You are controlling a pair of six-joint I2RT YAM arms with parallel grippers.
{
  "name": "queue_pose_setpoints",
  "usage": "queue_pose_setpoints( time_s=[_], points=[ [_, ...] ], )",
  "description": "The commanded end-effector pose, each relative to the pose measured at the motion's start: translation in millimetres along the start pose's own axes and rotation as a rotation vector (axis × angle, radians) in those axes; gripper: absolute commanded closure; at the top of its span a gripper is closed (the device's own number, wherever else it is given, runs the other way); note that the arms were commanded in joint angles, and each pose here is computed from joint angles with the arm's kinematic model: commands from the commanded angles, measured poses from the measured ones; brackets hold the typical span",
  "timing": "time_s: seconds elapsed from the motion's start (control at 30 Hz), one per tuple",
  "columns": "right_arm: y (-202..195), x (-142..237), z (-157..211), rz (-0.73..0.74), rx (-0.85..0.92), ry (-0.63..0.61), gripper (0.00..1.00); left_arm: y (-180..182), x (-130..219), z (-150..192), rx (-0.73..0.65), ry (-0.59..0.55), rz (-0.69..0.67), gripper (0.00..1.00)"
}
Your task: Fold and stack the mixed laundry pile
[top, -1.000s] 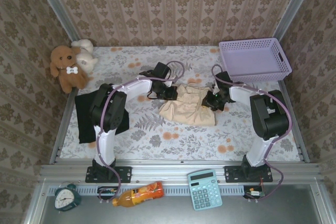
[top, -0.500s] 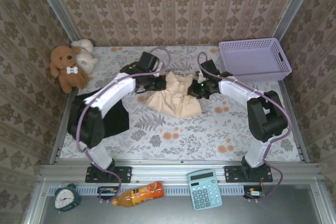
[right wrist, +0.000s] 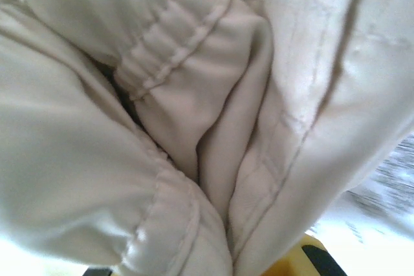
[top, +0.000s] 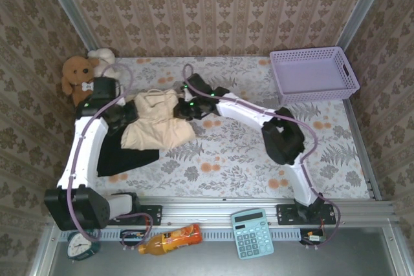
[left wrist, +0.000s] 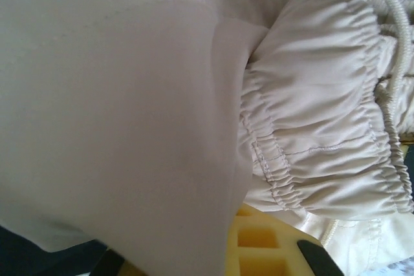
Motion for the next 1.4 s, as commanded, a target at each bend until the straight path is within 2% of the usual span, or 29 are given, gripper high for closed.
queue_pose_setpoints(
  time_s=[0.0, 0.13, 0.27, 0.37, 0.47, 0.53, 0.7, 0.73, 0.77, 0.8, 0.83, 0.9, 0.97, 1.13, 1.27, 1.37],
  points=[
    [19, -21, -6, -0.009, -0.044, -0.014, 1.00, 41, 7, 29, 0.063, 0.058, -0.080, 1.00],
    [44, -56, -2, -0.038, -0.029, -0.002, 1.00, 87, 11, 38, 0.176, 0.052, -0.150, 1.00],
    [58, -83, 0, -0.090, -0.067, 0.015, 1.00, 124, 18, 36, 0.223, 0.053, -0.236, 1.00],
    [58, -96, 10, -0.090, -0.099, 0.038, 1.00, 135, 17, 26, 0.215, 0.047, -0.269, 1.00],
    [59, -102, 26, -0.078, -0.096, 0.066, 1.00, 154, 12, 26, 0.219, 0.091, -0.331, 1.00],
    [57, -107, 36, -0.065, -0.092, 0.082, 1.00, 160, 0, 29, 0.239, 0.111, -0.309, 1.00],
    [33, -124, 29, -0.038, -0.135, 0.077, 0.91, 180, -24, 47, 0.313, 0.175, -0.315, 0.99],
    [29, -125, 21, -0.041, -0.140, 0.064, 0.84, 182, -26, 46, 0.332, 0.160, -0.304, 0.83],
    [27, -125, 14, -0.050, -0.143, 0.053, 0.72, 185, -27, 46, 0.349, 0.152, -0.306, 0.58],
    [29, -122, 6, -0.075, -0.144, 0.050, 0.46, 190, -24, 44, 0.366, 0.150, -0.330, 0.19],
    [32, -116, -2, -0.098, -0.139, 0.051, 0.02, 193, -19, 42, 0.371, 0.149, -0.349, 0.00],
    [36, -95, -16, -0.098, -0.090, 0.039, 0.00, 193, -10, 34, 0.359, 0.137, -0.361, 0.00],
    [32, -67, -25, -0.034, -0.026, 0.014, 0.00, 186, -3, 23, 0.341, 0.100, -0.341, 0.00],
    [6, 19, -42, 0.108, 0.086, -0.063, 0.00, 154, 27, -2, 0.193, 0.000, -0.346, 0.00],
    [-45, 89, -61, 0.189, 0.054, -0.151, 0.00, 109, 37, -17, 0.086, -0.162, -0.206, 0.00],
    [-100, 145, -70, 0.275, 0.012, -0.217, 0.00, 74, 34, -22, 0.014, -0.302, -0.063, 0.00]
  ],
)
Point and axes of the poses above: each hand's point on the last joint's axis, 136 mm out from that joint toward the fingers, its own x axis back along the fingers, its own y axis along the line the jaws close on, z = x × y, the point moved 2 cm from there along x, back along the fingers, and after that the axes turned 11 degrees about -x, right-handed, at the moved point
